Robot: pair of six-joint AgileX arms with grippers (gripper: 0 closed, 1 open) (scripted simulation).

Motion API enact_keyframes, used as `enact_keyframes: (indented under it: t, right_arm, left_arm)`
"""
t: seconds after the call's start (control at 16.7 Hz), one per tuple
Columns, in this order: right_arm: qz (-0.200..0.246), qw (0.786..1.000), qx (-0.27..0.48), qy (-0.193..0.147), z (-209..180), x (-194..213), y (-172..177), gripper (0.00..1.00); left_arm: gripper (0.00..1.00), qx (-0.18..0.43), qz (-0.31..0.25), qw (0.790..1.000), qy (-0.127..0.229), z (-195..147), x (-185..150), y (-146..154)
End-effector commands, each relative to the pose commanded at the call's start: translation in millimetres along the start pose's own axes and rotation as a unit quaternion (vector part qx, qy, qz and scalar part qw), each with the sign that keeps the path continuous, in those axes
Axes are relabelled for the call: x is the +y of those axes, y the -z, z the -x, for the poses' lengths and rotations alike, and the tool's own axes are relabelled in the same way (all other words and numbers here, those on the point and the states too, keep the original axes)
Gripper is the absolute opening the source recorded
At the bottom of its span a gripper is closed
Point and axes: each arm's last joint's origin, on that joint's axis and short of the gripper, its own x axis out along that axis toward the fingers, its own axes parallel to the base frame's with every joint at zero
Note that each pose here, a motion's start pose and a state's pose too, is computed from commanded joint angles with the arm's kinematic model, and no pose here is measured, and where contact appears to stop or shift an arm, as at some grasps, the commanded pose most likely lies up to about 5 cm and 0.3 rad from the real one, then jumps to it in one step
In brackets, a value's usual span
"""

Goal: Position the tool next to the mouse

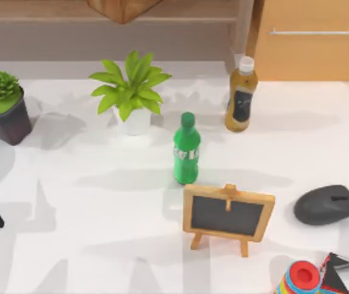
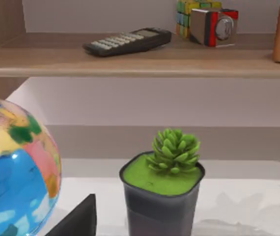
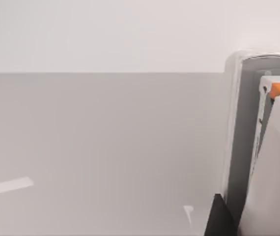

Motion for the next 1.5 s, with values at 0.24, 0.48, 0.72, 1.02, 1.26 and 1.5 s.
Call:
enact_keyframes:
  t: [0.24, 0.48, 0.72, 1.02, 1.26, 1.5]
  right_arm:
    - [0.0, 1.0, 0.0, 0.0, 0, 0, 0, 0.0]
    - [0.0, 1.0, -0.004, -0.001, 5, 0, -1, 0.0]
    - [-0.001, 1.0, 0.003, 0.001, 25, 0, 0, 0.0]
    - [-0.001, 1.0, 0.002, 0.0, 29, 0, 0, 0.0]
    - [0.008, 1.0, -0.007, -0.001, 37, 8, -12, 0.0]
    - [0.04, 0.999, -0.024, -0.006, 57, 37, -48, 0.0]
  left_arm:
    - [1.0, 0.0, 0.0, 1.0, 0.0, 0, 0, 0]
    - [1.0, 0.0, 0.0, 1.0, 0.0, 0, 0, 0]
    - [1.0, 0.0, 0.0, 1.0, 0.0, 0, 0, 0]
    - [1.0, 0.0, 0.0, 1.0, 0.0, 0, 0, 0]
    - [1.0, 0.0, 0.0, 1.0, 0.0, 0, 0, 0]
    - [1.0, 0.0, 0.0, 1.0, 0.0, 0, 0, 0]
